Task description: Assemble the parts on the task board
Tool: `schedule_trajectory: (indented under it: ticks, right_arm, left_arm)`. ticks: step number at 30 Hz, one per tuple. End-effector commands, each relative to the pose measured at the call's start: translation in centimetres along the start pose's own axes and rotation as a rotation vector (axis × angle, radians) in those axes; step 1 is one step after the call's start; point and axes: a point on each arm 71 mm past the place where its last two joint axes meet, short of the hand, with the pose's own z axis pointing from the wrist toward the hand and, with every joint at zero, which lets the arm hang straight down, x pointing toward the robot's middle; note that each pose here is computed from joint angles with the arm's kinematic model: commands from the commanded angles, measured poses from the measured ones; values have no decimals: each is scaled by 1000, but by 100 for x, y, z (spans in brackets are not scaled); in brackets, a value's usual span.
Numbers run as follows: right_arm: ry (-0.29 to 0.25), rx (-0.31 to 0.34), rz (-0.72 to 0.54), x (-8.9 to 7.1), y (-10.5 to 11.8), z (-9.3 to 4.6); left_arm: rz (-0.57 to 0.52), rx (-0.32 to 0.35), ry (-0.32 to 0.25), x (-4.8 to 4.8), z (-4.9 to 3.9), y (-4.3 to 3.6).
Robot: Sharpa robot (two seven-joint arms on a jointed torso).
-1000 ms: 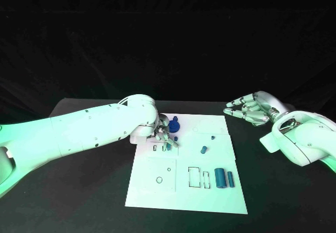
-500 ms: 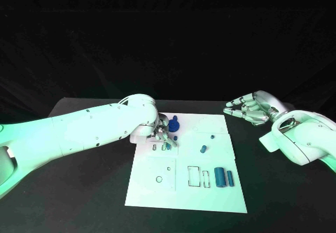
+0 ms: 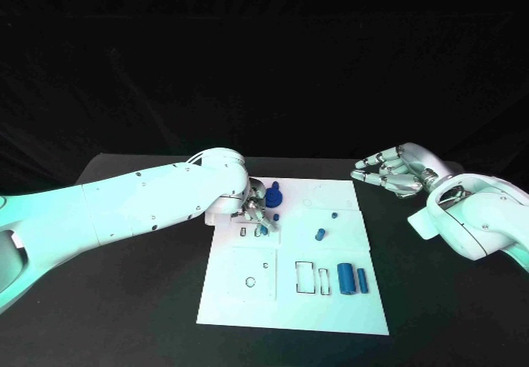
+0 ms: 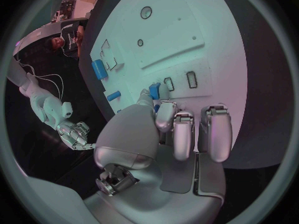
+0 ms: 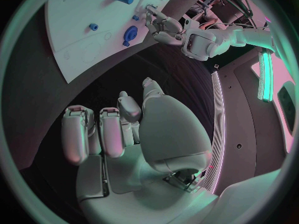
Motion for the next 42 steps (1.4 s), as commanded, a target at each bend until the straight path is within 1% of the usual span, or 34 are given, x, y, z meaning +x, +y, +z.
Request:
schedule_trajectory:
  ticks: [1,9,16,23,28,33,36,42]
  right_arm:
    - [15,-4,-8,18,4,1]
    - [21,0,-8,30,-2,6]
    - [27,4,-7,46,-10,15]
    - [30,8,-4,59,-27,24]
    - [29,11,-3,56,-40,22]
    - [29,11,-2,54,-44,19]
    - [29,10,-2,56,-42,19]
    - [32,8,-2,63,-38,20]
  left_arm:
    - [-9,-61,3,11,1,33]
    - [-86,-32,8,28,-25,34]
    - [-130,-18,-1,46,-79,74]
    - [-164,-16,-49,48,-145,122]
    - [-172,-25,-93,60,-180,187]
    - [-161,-39,-133,104,-177,238]
    - [-150,-46,-157,138,-163,253]
    - [-132,-55,-171,197,-128,265]
